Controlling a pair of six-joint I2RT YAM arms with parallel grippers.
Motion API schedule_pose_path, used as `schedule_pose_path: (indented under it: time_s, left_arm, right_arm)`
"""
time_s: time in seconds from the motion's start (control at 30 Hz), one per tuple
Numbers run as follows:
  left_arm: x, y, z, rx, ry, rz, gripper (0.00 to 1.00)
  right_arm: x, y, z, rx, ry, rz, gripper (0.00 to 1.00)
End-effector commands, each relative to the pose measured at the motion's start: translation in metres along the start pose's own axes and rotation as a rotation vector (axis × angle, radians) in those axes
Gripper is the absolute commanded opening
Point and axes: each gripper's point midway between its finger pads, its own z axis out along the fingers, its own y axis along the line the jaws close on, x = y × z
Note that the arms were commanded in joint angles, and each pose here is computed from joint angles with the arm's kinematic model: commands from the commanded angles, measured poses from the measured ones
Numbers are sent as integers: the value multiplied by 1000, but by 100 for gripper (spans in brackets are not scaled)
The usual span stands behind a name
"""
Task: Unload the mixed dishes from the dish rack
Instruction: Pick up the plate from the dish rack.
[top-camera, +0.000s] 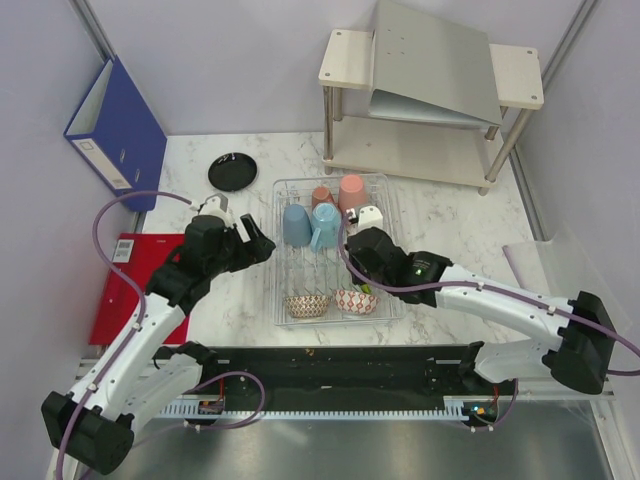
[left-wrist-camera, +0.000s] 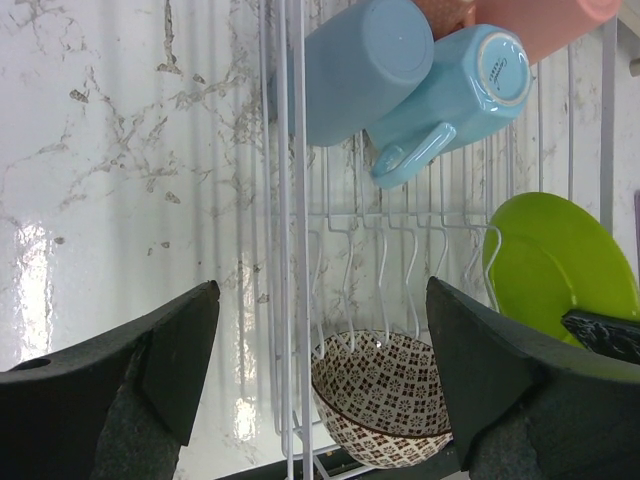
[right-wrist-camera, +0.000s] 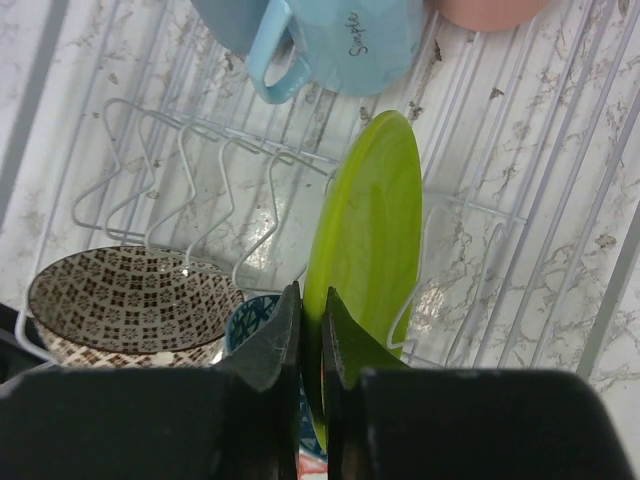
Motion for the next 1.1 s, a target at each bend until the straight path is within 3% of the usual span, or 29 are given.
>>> schedule_pose_path:
  time_s: [0.0, 0.13, 0.27, 0.4, 0.47, 0.67, 0.93, 1.07]
  left_arm:
    - [-9, -13, 0, 51, -19, 6, 90]
    - [-11, -16, 1, 56, -17, 9, 89]
    - [-19, -26, -2, 88, -21, 21, 89]
    - [-27, -45, -3, 150, 4, 44, 89]
    - [-33, -61, -8, 210, 16, 60, 89]
    - [-44, -102, -17, 369, 77, 120, 89]
    - [-29, -147, -28, 631, 258, 162, 89]
    - [-19, -147, -27, 661, 292, 163, 88]
  right_arm:
    - [-41, -1, -34, -19, -92, -37, 0]
    - [-62, 1, -58, -48, -133, -43, 0]
    - [-93, 11, -89, -156, -279, -109, 0]
    - [-90, 21, -105, -243, -420, -272, 0]
    - [-102, 19, -123, -235, -552, -358, 0]
    - [-81, 12, -131, -216, -739, -612, 0]
    - [-41, 12, -109, -36, -699, -987, 0]
    - [-29, 28, -107, 30, -728, -1122, 0]
